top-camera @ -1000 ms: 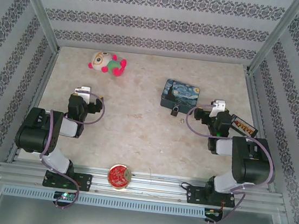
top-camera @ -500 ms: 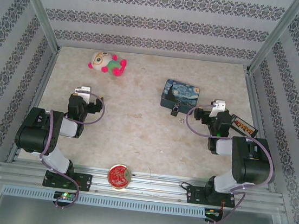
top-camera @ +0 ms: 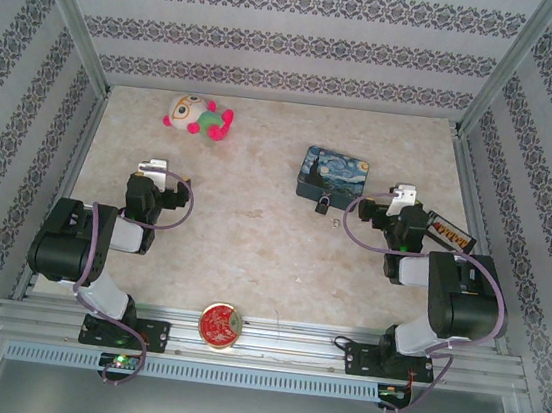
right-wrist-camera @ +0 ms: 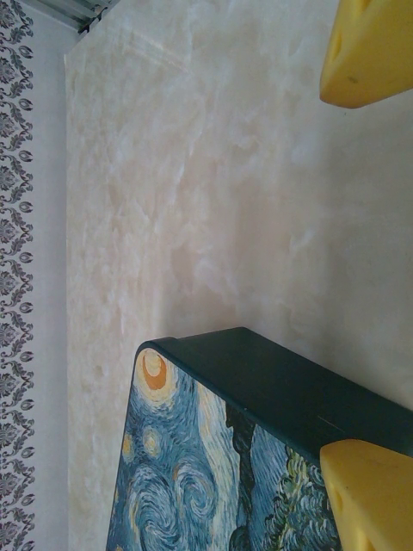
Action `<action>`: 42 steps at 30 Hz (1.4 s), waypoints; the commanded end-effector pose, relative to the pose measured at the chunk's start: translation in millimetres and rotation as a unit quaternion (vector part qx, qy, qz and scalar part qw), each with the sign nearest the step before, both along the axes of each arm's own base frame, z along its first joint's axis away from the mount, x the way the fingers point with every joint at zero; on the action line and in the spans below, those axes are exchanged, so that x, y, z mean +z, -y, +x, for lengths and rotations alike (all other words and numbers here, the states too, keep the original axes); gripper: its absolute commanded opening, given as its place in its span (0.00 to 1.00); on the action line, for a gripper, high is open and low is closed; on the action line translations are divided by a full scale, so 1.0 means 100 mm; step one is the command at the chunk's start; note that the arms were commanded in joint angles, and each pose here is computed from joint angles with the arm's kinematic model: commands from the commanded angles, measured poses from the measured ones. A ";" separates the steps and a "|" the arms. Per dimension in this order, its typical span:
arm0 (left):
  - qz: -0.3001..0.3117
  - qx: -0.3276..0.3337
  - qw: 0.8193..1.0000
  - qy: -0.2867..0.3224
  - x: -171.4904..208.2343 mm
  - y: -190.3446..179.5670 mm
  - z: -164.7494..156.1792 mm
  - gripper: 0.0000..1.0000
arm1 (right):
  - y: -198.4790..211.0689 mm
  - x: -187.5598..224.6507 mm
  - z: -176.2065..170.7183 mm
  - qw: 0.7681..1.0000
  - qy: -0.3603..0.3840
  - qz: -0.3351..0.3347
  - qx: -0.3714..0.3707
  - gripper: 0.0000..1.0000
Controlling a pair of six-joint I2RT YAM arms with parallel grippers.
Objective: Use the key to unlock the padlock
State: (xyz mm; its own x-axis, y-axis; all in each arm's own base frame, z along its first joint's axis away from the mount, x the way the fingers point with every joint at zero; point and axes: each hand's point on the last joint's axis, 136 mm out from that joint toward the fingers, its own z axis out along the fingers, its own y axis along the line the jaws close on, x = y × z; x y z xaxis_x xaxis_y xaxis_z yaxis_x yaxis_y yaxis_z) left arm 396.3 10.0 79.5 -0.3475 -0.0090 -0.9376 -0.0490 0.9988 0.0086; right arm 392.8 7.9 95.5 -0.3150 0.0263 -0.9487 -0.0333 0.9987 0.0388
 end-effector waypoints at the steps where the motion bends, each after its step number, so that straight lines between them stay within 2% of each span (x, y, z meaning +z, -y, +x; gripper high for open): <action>1: 0.001 -0.011 1.000 0.006 0.09 0.03 0.06 0.99 | 0.03 0.12 0.06 1.000 0.017 0.007 -0.007 0.98; 7: 0.001 0.001 1.000 0.002 0.14 -0.01 0.06 0.99 | 0.10 0.15 0.06 0.999 0.017 0.006 -0.027 0.98; 13: 0.003 -0.006 1.000 -0.011 0.38 0.01 0.06 0.99 | 0.14 0.31 0.01 0.999 0.021 0.005 -0.039 0.98; 16: 0.000 0.018 1.000 0.002 0.58 -0.06 0.03 0.99 | 0.23 0.44 -0.03 0.998 0.018 0.006 -0.066 0.98; 21: -0.071 0.026 0.996 0.042 1.00 -0.01 0.09 0.99 | 0.45 0.62 -0.15 0.988 -0.021 0.036 -0.145 0.98; 25: -0.156 -0.006 0.986 0.050 1.19 0.22 0.23 0.99 | 0.51 0.73 -0.24 0.980 -0.050 0.067 -0.181 0.98; 29: -0.203 -0.037 0.978 0.037 1.24 0.57 0.41 0.99 | 0.50 0.78 -0.30 0.972 -0.076 0.101 -0.197 0.98; 37: -0.223 -0.062 0.972 -0.042 1.16 1.39 0.77 0.99 | 0.39 0.81 -0.30 0.955 -0.131 0.171 -0.204 0.98; 42: -0.241 -0.116 0.959 -0.091 1.01 2.02 0.94 0.99 | 0.19 0.77 -0.20 0.948 -0.156 0.220 -0.170 0.98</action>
State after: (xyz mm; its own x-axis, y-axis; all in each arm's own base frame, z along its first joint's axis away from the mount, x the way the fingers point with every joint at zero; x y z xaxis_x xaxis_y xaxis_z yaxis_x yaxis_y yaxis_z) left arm 492.9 -168.8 201.3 -0.4517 -0.3293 -0.8292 0.1488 0.8886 -0.4340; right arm 372.8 -21.8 180.3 -0.4371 0.4824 -0.7591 0.3660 0.8663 0.3399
